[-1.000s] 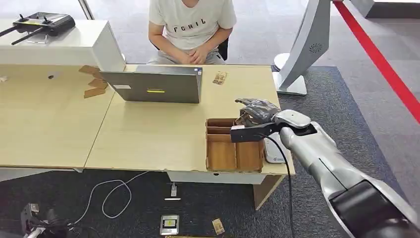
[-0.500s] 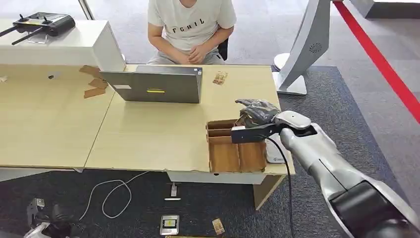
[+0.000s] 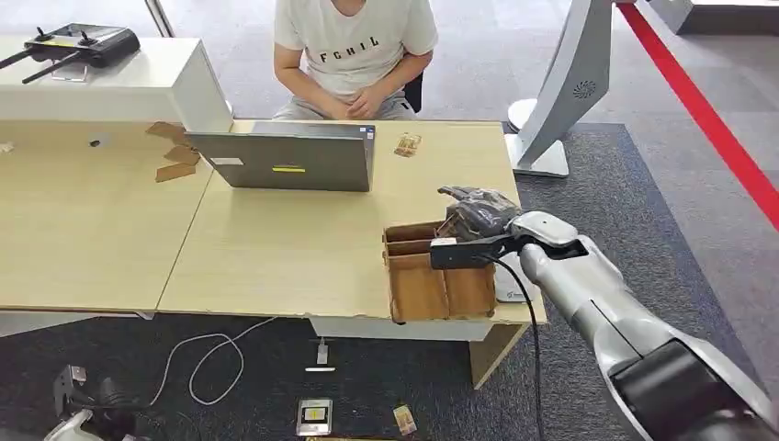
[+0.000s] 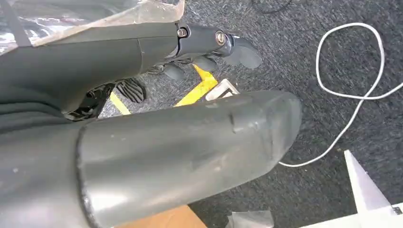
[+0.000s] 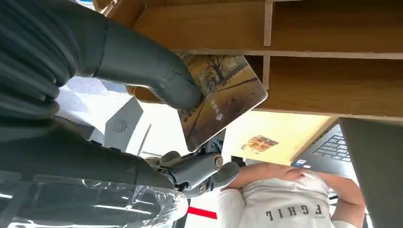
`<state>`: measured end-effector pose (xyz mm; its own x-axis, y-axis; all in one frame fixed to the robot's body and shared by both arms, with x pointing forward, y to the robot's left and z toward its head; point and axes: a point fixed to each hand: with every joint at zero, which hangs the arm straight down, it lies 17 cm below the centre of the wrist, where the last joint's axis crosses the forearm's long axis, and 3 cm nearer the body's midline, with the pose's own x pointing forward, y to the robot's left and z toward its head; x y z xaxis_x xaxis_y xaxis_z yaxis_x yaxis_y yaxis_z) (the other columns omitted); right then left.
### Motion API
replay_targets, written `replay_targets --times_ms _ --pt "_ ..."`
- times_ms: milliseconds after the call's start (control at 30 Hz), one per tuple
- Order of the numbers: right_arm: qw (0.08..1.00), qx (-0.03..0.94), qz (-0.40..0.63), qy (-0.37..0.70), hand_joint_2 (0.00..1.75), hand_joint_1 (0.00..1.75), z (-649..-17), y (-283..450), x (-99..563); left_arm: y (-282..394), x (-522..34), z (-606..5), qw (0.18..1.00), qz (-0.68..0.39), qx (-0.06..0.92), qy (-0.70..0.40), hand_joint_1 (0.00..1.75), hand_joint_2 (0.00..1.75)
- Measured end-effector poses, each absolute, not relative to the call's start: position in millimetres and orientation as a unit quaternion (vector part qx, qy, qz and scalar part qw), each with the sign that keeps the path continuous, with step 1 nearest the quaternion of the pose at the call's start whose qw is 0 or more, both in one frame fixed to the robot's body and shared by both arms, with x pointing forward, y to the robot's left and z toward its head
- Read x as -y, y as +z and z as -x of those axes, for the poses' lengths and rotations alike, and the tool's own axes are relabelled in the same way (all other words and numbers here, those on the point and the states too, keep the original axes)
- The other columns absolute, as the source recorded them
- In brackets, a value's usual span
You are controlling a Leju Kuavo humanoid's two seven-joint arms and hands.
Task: Pass the card to the sensor for recognition and then transmit it.
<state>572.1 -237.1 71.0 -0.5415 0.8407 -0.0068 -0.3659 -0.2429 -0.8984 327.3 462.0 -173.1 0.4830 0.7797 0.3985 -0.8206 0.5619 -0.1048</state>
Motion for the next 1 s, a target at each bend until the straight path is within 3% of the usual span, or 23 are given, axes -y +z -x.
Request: replay_targets --times_ms 1000 --pt "0.386 0.495 0.281 0.726 1.75 1.75 -592 109 237 -175 -445 -330 0.867 -0.035 0.185 0.462 0.0 0.0"
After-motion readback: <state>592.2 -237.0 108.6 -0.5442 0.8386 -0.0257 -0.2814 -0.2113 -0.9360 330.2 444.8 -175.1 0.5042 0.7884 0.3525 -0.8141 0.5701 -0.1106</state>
